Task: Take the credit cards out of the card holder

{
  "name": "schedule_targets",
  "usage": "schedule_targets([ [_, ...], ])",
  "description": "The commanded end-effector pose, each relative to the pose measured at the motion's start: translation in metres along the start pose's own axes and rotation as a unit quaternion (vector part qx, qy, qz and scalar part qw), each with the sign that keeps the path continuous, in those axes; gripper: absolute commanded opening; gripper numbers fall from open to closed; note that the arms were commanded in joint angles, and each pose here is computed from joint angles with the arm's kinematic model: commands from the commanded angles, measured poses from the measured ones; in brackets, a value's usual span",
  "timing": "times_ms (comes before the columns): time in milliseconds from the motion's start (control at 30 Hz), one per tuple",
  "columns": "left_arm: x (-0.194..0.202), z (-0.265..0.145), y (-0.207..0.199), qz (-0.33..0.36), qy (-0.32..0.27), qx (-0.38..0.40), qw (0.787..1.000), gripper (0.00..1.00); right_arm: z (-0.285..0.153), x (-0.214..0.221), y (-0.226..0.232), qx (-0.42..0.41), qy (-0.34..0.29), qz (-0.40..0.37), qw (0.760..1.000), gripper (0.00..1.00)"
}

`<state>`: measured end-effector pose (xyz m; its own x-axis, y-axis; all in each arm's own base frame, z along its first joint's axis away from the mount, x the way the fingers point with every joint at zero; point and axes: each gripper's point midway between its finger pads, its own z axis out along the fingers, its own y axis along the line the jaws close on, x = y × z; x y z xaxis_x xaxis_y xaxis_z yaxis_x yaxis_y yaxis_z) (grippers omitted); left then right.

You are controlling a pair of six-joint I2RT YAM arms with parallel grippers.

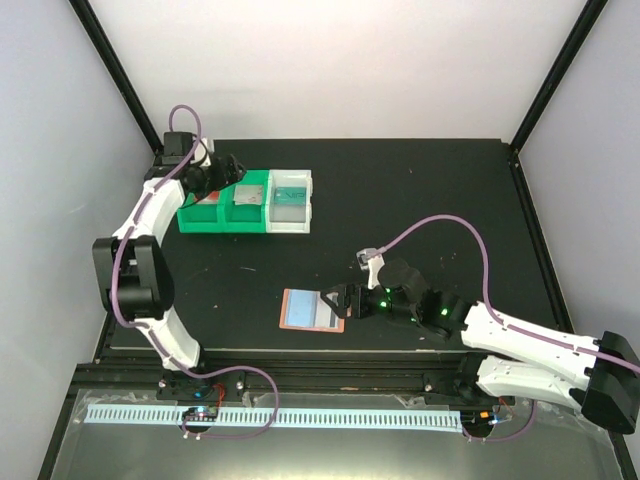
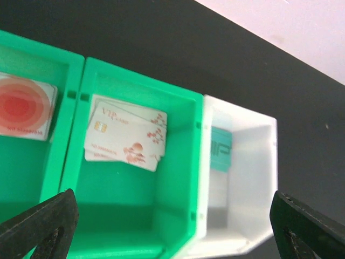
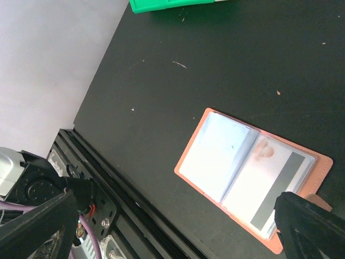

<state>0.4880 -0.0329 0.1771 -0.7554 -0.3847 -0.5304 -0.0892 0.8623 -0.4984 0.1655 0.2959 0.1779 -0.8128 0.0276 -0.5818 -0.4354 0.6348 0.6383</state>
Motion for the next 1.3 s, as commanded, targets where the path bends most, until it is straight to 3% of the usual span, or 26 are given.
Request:
schedule_targets([
  [0,0.021,-0.030,-0.015,0.005,0.014,0.023,1.000,0.99,-0.004,0.006,-0.001,-0.010,0.005,0.007,1.000,0.99],
  [233,0.076,-0.053,-0.026,0.035,0.054,0.048,0.997,0.99,0.000,0.022,-0.014,0.009,0.032,0.015,0.999,0.77],
  [433,0.122,-0.070,-0.043,0.052,0.086,0.091,0.991,0.99,0.008,0.031,-0.026,0.024,0.041,0.040,0.998,0.40],
  [500,0.142,-0.076,-0.054,0.062,0.094,0.117,0.987,0.99,0.014,0.034,-0.033,0.040,0.047,0.048,0.997,0.35],
  [933,0.241,-0.084,-0.082,0.091,0.162,0.179,0.966,0.99,0.056,0.056,-0.055,0.073,0.084,0.083,0.990,0.29],
  [1100,0.274,-0.085,-0.082,0.082,0.180,0.197,0.960,0.99,0.071,0.070,-0.073,0.110,0.109,0.091,0.984,0.30],
  [1267,0.302,-0.084,-0.067,0.062,0.193,0.196,0.960,0.99,0.074,0.071,-0.096,0.162,0.096,0.082,0.979,0.30],
])
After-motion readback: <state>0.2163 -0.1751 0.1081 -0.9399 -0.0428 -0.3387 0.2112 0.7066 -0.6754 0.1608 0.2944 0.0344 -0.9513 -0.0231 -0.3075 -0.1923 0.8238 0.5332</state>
